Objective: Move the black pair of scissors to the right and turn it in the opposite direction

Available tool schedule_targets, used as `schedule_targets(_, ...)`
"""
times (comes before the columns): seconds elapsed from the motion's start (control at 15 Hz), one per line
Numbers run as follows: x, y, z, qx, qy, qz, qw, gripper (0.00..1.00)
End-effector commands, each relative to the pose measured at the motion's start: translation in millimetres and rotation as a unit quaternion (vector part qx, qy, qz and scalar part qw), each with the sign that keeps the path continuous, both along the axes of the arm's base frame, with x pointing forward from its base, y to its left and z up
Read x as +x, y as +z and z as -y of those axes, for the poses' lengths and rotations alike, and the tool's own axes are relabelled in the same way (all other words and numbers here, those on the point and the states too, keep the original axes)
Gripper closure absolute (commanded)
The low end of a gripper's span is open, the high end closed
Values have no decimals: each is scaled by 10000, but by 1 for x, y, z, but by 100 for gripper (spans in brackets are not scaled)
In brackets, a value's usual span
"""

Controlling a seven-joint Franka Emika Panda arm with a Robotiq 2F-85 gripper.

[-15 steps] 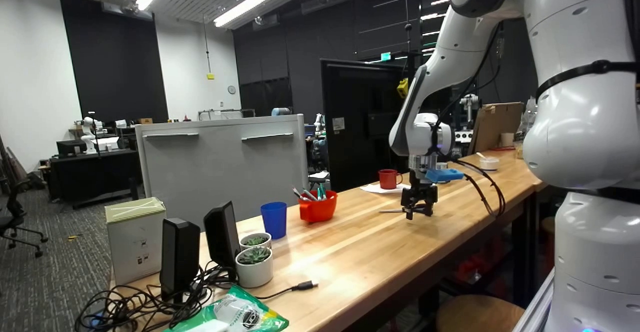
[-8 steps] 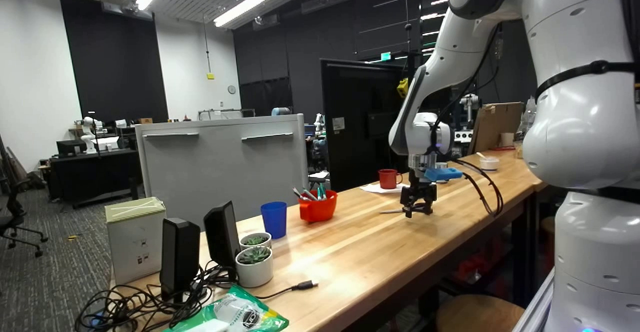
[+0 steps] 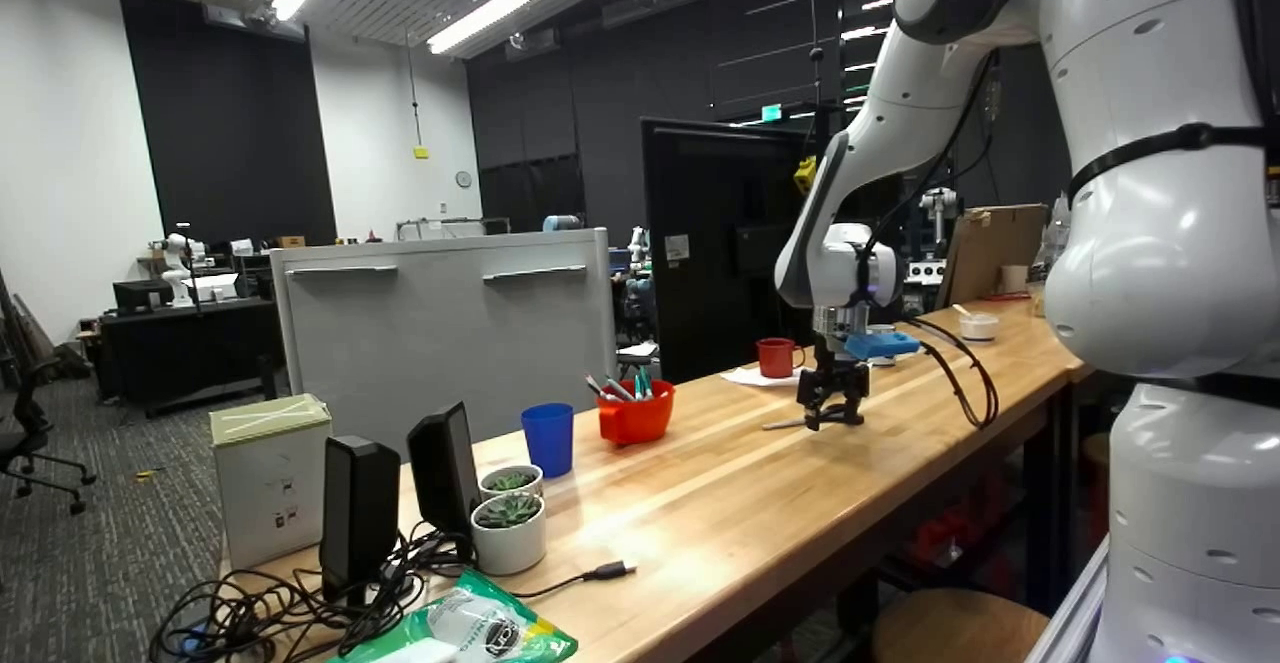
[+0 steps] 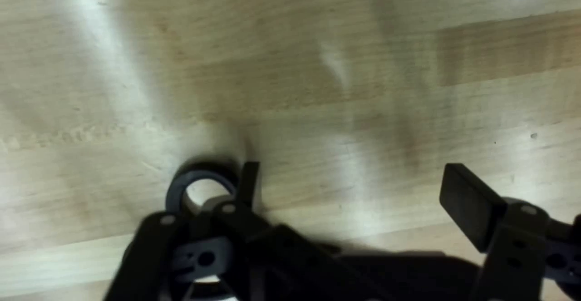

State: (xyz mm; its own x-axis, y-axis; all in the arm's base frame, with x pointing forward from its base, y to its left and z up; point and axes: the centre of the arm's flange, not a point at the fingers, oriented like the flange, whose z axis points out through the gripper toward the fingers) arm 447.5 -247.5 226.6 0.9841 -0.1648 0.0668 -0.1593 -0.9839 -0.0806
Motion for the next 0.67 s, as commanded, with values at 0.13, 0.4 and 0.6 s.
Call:
schedule_targets(0.13,3,3,5,141,-91,1,9999,0)
schedule_targets(0.4,-7,5,-8,393,-168,-86,9990,0)
schedule_targets(0.6,-13,4,-10,462,-274,-130,9985,0)
